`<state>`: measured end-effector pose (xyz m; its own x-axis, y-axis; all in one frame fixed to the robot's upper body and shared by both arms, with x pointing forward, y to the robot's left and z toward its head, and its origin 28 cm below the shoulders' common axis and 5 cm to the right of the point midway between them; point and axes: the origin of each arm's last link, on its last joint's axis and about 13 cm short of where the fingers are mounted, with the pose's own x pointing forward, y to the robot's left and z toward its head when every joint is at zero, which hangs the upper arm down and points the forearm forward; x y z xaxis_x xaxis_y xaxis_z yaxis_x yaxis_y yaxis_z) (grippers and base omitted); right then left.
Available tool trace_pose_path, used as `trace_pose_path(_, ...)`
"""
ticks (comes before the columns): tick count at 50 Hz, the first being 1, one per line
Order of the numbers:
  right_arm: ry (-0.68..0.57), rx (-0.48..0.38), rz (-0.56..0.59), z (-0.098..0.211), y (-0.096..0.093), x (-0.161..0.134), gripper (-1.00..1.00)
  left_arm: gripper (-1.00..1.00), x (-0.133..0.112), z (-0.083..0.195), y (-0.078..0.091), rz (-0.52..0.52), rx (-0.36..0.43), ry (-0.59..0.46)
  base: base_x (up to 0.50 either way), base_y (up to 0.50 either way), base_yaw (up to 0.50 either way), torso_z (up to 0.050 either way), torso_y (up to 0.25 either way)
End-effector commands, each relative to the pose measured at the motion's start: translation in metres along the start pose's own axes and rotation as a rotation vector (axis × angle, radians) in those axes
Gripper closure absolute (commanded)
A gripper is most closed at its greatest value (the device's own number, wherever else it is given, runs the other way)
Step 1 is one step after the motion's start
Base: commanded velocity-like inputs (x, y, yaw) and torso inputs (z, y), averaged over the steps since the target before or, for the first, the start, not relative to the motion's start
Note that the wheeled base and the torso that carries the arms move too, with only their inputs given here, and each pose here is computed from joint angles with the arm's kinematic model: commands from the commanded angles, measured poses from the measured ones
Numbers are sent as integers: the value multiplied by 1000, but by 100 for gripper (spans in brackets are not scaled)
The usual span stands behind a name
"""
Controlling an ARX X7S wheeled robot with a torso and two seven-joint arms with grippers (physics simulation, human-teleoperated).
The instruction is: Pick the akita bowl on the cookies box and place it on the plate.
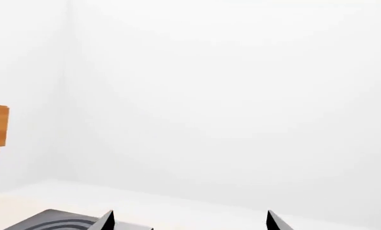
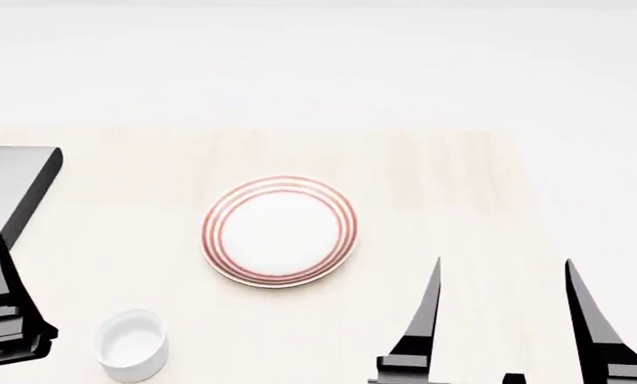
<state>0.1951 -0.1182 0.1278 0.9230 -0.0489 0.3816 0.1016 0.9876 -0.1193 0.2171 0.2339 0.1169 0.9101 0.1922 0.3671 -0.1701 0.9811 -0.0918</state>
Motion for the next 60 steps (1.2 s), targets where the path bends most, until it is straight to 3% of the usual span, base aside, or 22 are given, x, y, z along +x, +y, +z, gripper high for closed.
trace_pose_path(1,-4,-7,3,0,0,0,-100,-100,1,3,2,-2,-39,2,0,0,0,50,0)
trace_pose_path(20,-5,-4,2,0,-1,-1,-100,-100,1,3,2,-27,-59,21,0,0,0,50,0)
trace_pose_path(25,-4,-5,-1,0,-1,-1,-100,-100,1,-1,1,-15,-21,34,0,0,0,50,0)
trace_pose_path(36,-5,-8,0,0,-1,0,-100,-100,3,2,4,8,-68,12,0,0,0,0,-13)
trace_pose_path(60,-10,-9,2,1,-2,0,-100,-100,2,4,4,1,-73,-6,0,0,0,0,-250)
